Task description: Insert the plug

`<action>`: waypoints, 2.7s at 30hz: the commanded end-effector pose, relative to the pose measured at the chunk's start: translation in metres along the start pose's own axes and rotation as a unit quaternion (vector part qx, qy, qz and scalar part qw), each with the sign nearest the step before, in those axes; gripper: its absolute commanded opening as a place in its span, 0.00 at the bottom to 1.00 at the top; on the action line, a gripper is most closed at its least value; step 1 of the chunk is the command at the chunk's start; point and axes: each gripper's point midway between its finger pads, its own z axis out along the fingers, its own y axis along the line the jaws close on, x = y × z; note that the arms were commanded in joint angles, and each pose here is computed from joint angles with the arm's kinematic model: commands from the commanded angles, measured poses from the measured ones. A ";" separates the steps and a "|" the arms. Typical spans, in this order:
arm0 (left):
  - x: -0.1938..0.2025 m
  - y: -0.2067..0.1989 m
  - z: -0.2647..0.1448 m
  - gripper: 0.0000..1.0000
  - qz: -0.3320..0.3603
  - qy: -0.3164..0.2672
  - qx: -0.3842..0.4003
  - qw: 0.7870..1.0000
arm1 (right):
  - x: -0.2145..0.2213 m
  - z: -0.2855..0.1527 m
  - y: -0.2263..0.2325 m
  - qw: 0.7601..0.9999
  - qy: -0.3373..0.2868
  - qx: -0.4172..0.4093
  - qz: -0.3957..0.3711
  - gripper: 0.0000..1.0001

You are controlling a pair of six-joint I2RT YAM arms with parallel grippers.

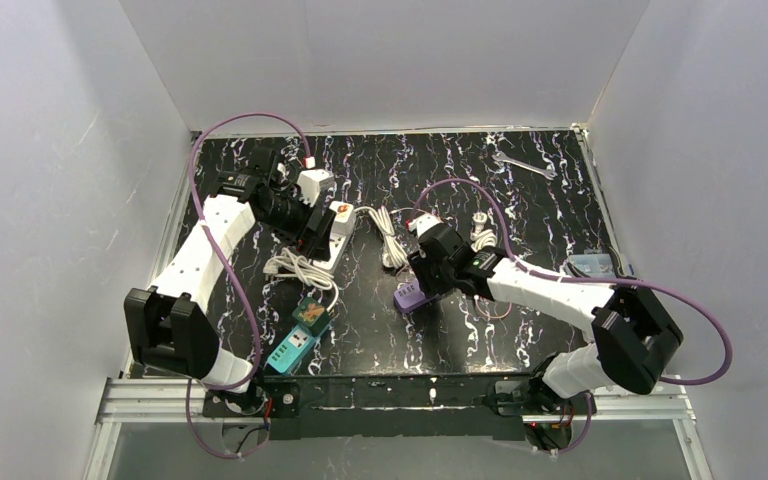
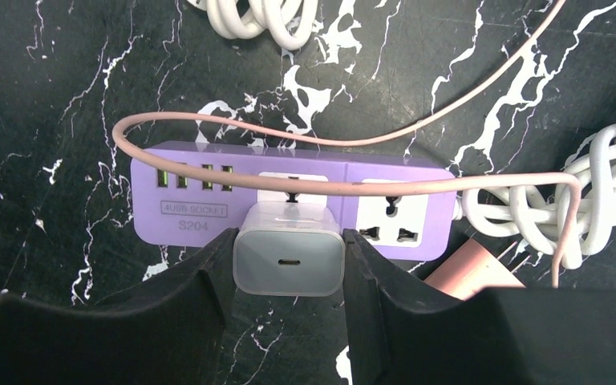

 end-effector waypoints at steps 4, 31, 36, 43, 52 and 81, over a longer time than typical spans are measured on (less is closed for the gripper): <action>0.000 -0.004 -0.010 0.98 0.005 -0.014 -0.003 1.000 | 0.037 0.017 -0.002 0.999 0.051 0.015 0.007 0.07; -0.008 -0.009 -0.061 0.98 0.038 -0.042 -0.054 0.997 | -0.035 -0.084 -0.037 0.983 -0.076 0.091 0.143 0.92; -0.009 -0.008 -0.066 0.98 0.042 -0.045 -0.064 0.996 | 0.021 -0.077 -0.054 0.966 -0.013 0.153 0.210 0.85; -0.008 -0.010 -0.071 0.99 0.049 -0.047 -0.066 0.996 | 0.048 -0.054 -0.064 0.954 -0.013 0.186 0.234 0.72; -0.009 -0.012 -0.077 0.99 0.056 -0.048 -0.067 0.995 | 0.052 -0.032 -0.081 0.943 -0.014 0.237 0.234 0.65; -0.016 -0.035 -0.088 0.99 0.088 -0.078 -0.026 0.993 | 0.040 -0.025 -0.105 0.927 -0.064 0.282 0.238 0.39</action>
